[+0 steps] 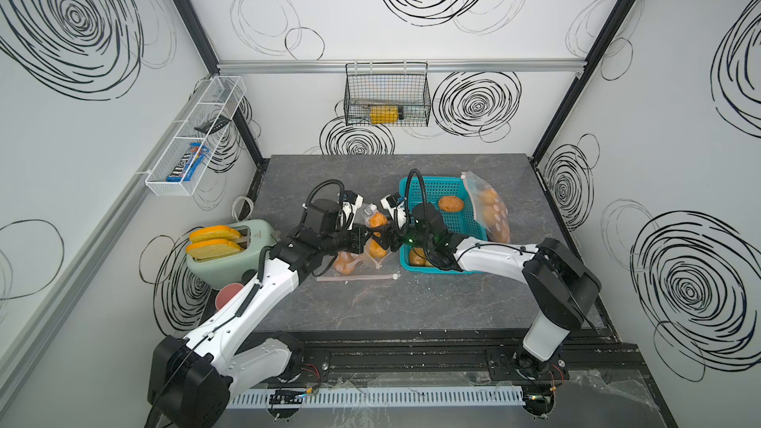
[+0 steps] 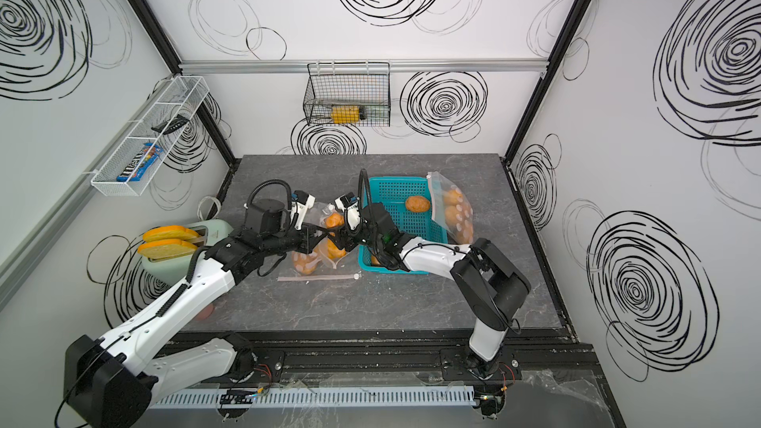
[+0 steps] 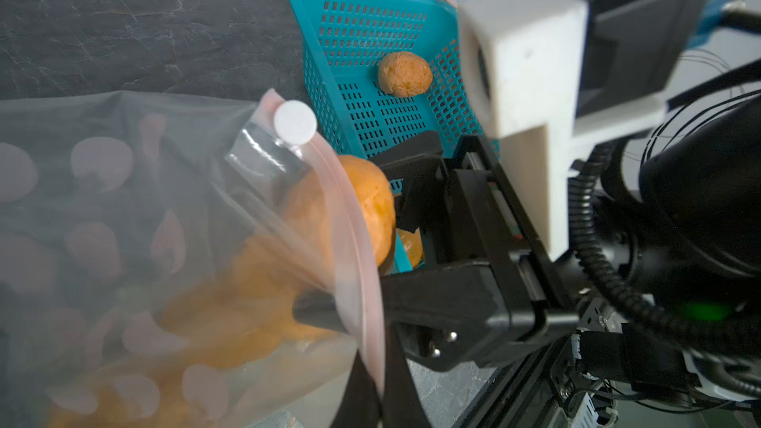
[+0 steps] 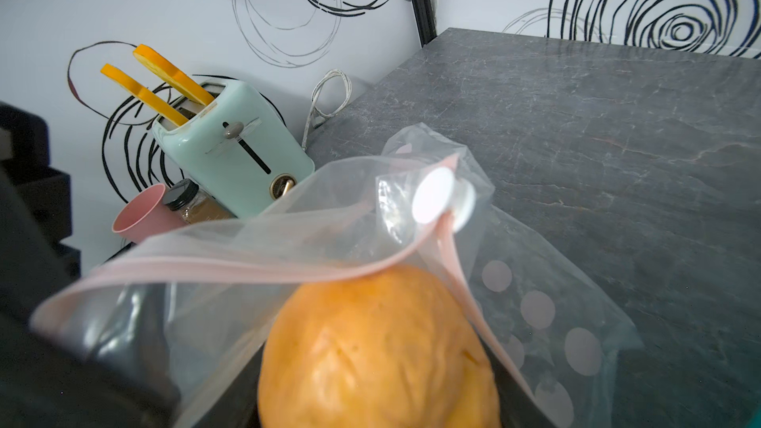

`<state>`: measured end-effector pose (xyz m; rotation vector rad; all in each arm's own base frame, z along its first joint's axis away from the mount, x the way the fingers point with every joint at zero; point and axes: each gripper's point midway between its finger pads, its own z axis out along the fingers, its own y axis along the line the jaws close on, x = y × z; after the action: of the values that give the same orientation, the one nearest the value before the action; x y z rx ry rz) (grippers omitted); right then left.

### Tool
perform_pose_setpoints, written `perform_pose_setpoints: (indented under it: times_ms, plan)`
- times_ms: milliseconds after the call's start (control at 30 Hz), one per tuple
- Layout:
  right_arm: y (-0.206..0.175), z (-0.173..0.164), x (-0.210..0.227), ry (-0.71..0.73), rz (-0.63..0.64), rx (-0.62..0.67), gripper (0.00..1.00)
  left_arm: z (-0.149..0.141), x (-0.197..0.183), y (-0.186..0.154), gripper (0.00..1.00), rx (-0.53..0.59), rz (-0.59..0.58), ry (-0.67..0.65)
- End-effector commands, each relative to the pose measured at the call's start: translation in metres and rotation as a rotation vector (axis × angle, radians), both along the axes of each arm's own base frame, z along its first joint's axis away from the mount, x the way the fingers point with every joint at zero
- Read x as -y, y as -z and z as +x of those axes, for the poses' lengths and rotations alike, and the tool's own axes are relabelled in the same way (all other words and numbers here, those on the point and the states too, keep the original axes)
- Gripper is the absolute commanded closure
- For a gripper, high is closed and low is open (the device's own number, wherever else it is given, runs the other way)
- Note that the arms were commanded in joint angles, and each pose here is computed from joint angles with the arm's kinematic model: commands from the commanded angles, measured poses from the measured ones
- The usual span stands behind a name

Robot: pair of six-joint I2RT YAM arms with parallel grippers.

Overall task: Put the potatoes into a zipper bag and zip it
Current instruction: Place the potato into the zipper food storage bag.

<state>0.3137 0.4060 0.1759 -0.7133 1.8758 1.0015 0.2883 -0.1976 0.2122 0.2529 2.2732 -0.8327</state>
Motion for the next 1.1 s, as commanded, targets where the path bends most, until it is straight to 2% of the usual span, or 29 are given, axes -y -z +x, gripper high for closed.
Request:
perform_pose_setpoints:
  times_ms: [0,267,400,633,833,1067]
  plan:
    - [-0.017,0.006,-0.013,0.036,0.078,-0.007,0.5,0.003,0.008,-0.02,1.0,0.068,-0.039,0.029]
    - [-0.009,0.01,-0.025,0.069,0.131,-0.151,0.44,0.003,0.009,-0.018,1.0,0.06,-0.034,0.033]
    - [-0.013,0.007,-0.027,0.068,0.127,-0.194,0.36,0.004,0.008,-0.016,1.0,0.058,-0.028,0.026]
    - [-0.023,0.007,-0.008,0.079,0.083,-0.212,0.25,0.005,0.005,-0.016,1.0,0.061,-0.015,0.011]
    - [-0.027,0.007,0.012,0.021,0.129,-0.282,0.18,0.005,0.006,-0.016,1.0,0.058,-0.019,0.013]
    - [-0.026,0.006,0.022,-0.002,0.088,-0.277,0.18,0.006,0.005,-0.015,1.0,0.059,-0.015,0.011]
